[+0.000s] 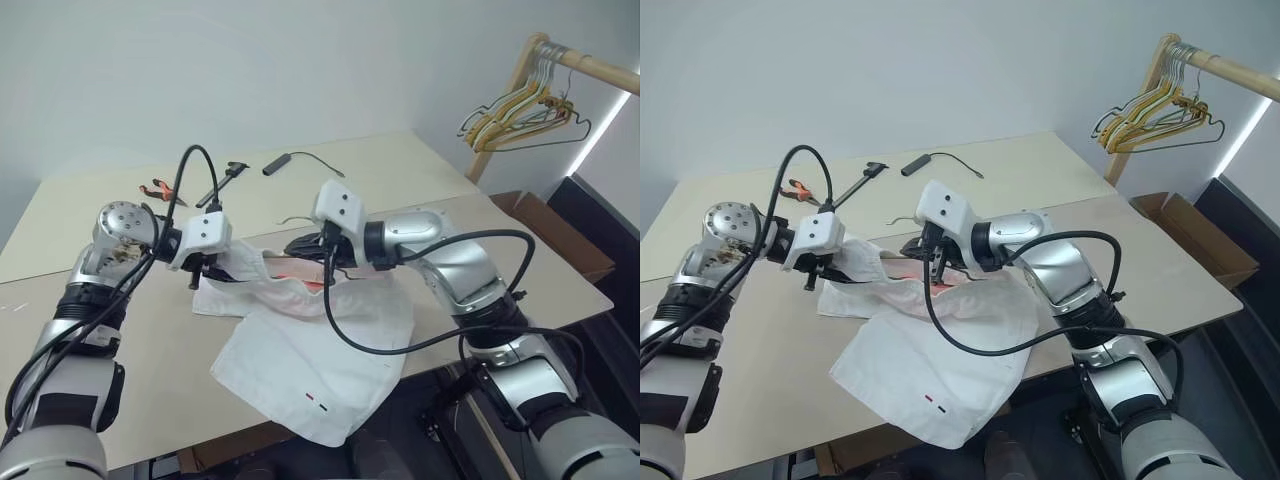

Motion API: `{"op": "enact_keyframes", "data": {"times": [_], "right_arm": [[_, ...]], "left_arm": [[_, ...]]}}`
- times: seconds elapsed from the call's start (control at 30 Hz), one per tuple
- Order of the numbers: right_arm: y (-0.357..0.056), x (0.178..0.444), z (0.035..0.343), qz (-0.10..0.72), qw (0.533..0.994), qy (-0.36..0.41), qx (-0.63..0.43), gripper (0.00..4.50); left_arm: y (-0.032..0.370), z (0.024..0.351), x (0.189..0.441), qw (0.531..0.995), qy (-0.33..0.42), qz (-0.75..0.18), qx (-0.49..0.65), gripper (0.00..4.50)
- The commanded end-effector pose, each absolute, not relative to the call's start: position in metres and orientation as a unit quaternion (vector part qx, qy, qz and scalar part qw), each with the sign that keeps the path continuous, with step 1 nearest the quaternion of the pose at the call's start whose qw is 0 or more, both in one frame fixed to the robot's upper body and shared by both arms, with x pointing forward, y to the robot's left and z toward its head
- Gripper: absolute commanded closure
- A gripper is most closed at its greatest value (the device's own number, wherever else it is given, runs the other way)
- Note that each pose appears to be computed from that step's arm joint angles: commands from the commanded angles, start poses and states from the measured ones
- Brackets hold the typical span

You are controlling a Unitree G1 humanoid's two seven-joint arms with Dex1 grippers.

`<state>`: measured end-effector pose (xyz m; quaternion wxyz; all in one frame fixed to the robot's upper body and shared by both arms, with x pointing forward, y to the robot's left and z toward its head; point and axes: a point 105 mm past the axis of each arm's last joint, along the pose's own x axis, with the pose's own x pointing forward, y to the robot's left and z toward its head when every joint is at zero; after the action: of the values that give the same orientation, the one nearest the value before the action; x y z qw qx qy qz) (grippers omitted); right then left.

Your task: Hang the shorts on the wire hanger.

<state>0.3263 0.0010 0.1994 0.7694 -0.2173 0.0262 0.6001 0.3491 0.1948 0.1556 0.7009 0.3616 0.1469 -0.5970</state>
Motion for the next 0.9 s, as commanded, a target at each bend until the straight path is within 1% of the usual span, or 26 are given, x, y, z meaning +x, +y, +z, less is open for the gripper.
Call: {"op": "enact_keyframes", "data": {"times": [0.03, 0.13, 0.27, 0.4, 0.47, 0.53, 0.63, 0.9], "right_arm": [[-0.008, 0.328, 0.220, 0.591, 0.776, -0.011, -0.218, 4.50], [-0.011, 0.328, 0.221, 0.589, 0.777, -0.014, -0.220, 4.50], [-0.013, 0.328, 0.223, 0.589, 0.776, -0.016, -0.222, 4.50], [-0.014, 0.325, 0.226, 0.595, 0.771, -0.019, -0.225, 4.50], [-0.015, 0.324, 0.226, 0.596, 0.770, -0.019, -0.227, 4.50], [-0.016, 0.324, 0.227, 0.596, 0.769, -0.019, -0.230, 4.50], [-0.017, 0.324, 0.227, 0.596, 0.769, -0.019, -0.232, 4.50], [-0.024, 0.326, 0.225, 0.593, 0.769, -0.014, -0.240, 4.50]], "left_arm": [[0.213, 0.182, 0.348, 0.717, 0.127, -0.582, 0.363, 1.24], [0.226, 0.177, 0.342, 0.715, 0.146, -0.581, 0.359, 0.33], [0.238, 0.157, 0.349, 0.731, 0.170, -0.551, 0.365, 0.33], [0.229, 0.148, 0.363, 0.752, 0.160, -0.533, 0.353, 0.33], [0.225, 0.147, 0.367, 0.753, 0.152, -0.529, 0.361, 0.33], [0.223, 0.148, 0.371, 0.755, 0.147, -0.522, 0.369, 0.72], [0.223, 0.149, 0.373, 0.755, 0.145, -0.522, 0.370, 1.51], [0.231, 0.154, 0.369, 0.747, 0.150, -0.527, 0.377, 3.89]]}}
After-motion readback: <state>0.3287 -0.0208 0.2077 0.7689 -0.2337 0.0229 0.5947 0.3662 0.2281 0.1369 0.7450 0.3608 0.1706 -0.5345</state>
